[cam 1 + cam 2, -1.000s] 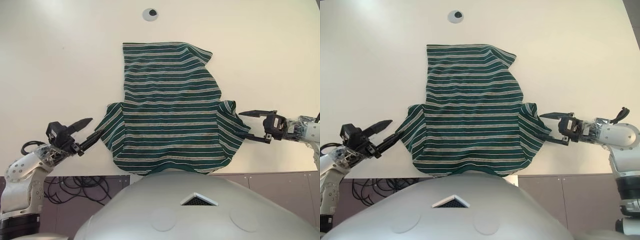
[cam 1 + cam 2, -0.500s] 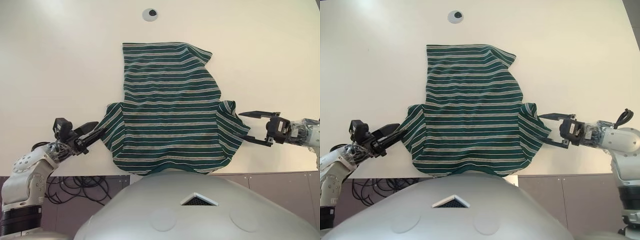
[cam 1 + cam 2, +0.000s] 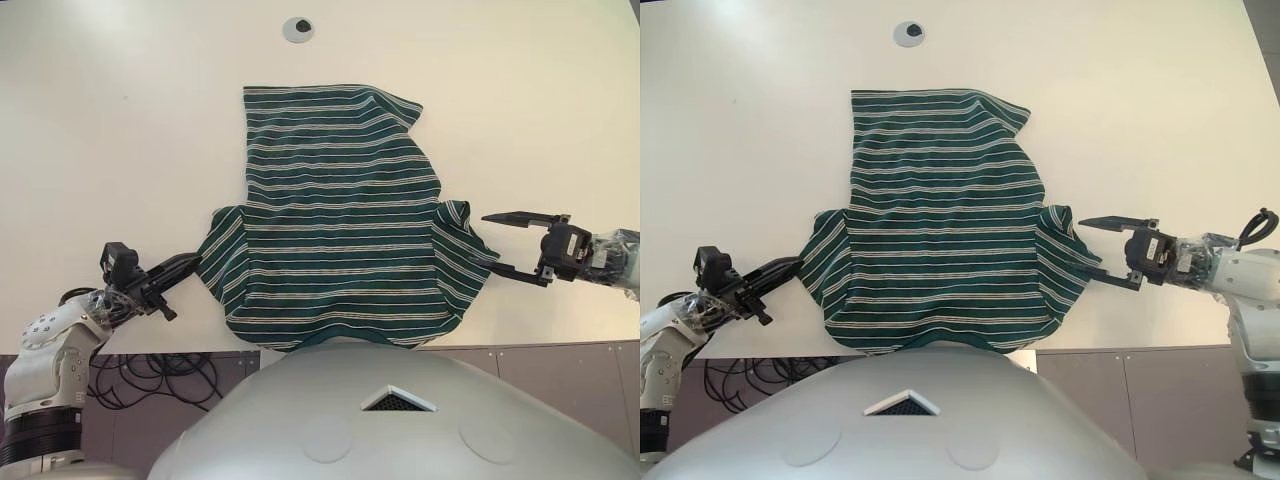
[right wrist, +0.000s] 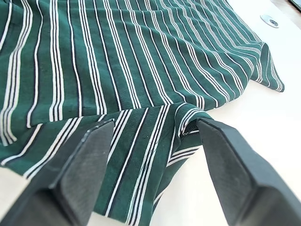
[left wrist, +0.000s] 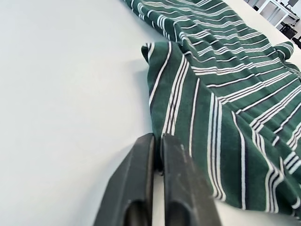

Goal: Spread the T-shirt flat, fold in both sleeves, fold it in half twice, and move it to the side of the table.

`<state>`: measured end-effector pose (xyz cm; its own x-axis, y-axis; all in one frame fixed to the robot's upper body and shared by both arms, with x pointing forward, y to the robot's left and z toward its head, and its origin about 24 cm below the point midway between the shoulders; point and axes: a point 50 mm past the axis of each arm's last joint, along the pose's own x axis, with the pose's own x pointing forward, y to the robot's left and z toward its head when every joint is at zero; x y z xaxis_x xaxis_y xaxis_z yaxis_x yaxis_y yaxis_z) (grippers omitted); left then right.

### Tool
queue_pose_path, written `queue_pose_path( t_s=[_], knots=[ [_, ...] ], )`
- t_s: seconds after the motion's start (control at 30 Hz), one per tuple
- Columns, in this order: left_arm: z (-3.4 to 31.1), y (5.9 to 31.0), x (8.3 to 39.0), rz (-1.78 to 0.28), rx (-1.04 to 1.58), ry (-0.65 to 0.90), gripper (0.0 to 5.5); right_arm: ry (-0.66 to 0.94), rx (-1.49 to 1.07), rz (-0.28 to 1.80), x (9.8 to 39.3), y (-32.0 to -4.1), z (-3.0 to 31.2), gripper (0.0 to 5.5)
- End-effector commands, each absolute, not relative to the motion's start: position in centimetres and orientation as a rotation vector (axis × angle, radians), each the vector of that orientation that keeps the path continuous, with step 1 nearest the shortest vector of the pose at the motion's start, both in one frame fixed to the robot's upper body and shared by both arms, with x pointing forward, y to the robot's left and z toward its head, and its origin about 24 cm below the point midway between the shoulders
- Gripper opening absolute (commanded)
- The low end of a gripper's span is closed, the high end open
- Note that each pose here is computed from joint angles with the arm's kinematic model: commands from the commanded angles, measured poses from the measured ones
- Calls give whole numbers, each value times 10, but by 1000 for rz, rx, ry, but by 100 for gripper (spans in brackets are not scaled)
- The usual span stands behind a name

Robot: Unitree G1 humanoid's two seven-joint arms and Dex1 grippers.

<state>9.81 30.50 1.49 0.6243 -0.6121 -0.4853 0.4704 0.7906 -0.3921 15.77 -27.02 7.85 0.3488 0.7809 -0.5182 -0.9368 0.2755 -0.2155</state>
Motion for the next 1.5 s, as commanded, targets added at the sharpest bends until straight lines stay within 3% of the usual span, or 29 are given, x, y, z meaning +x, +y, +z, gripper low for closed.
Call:
queue_pose_path(
  t_s=[0.03,0.33,0.73,0.97,1.13,1.4,1.5],
  knots=[
    [0,303,76,-619,-281,773,4,307,-509,1151,161,-270,80,323],
    [32,298,100,-632,-454,550,4,282,-453,1113,165,-270,81,323],
    [56,238,128,-790,-621,412,4,344,-300,1058,155,-280,70,323],
    [40,196,145,-833,-691,433,4,543,97,910,151,-298,70,323],
    [19,180,135,-834,-635,526,4,808,149,775,148,-316,63,323],
    [11,177,127,-829,-598,553,114,1017,125,689,136,-326,41,323],
    [18,180,126,-837,-585,514,157,1024,168,726,135,-319,38,271]
  ],
)
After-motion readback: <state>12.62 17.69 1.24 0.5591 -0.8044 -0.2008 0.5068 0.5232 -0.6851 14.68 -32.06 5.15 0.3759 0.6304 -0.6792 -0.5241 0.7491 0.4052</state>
